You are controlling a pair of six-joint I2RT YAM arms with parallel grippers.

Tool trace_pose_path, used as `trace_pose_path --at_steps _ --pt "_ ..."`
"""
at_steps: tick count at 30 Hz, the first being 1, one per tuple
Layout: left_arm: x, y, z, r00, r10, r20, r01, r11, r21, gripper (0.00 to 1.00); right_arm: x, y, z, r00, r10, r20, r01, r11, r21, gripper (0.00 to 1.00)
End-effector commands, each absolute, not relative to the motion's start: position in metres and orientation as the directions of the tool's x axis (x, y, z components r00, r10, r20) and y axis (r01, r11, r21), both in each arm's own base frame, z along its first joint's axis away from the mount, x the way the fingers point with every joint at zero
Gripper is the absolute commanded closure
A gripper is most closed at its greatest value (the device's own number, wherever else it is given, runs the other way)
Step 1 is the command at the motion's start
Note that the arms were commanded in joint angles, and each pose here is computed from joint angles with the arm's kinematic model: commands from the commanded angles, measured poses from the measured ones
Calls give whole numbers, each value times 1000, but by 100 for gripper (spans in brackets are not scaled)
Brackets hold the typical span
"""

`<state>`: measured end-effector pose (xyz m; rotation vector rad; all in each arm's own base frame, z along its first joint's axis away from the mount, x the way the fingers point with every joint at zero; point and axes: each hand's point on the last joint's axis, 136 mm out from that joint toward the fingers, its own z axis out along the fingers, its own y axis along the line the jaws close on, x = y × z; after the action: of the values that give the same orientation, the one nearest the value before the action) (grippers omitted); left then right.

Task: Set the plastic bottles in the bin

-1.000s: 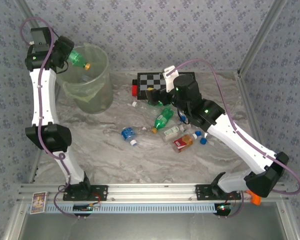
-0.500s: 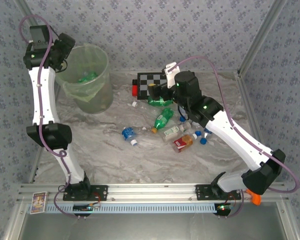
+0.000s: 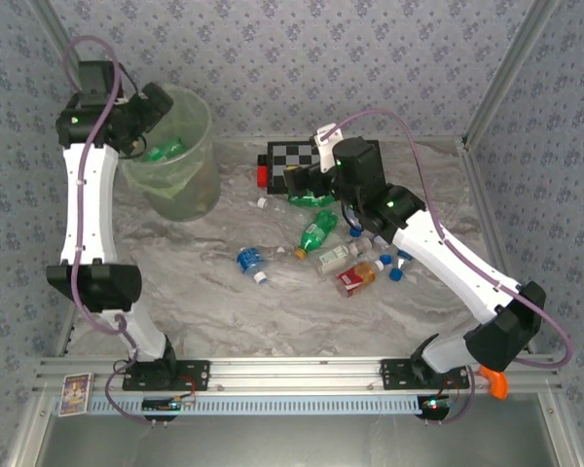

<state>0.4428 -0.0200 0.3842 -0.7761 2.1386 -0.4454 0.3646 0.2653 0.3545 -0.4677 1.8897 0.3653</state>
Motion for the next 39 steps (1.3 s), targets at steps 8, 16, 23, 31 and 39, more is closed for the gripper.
trace_pose_path --at_steps 8,16,23,31,39 --pt "352 -73 325 -599 -619 -508 -448 785 -428 3 342 242 335 -378 -70 -923 -439 891 112 1" --pt "292 -129 238 -672 -659 -339 -552 750 -365 15 309 204 319 -368 -47 -929 -401 909 112 1" --pt "292 -158 172 -737 -624 -257 -568 780 -265 18 279 173 324 -353 -28 -935 -374 920 114 1" --pt "316 -166 111 -783 -602 -158 -576 797 -182 20 256 149 326 -350 8 -937 -340 931 135 1" --pt "319 -157 71 -817 -572 -73 -568 820 -77 22 248 146 330 -366 20 -930 -342 927 155 1"
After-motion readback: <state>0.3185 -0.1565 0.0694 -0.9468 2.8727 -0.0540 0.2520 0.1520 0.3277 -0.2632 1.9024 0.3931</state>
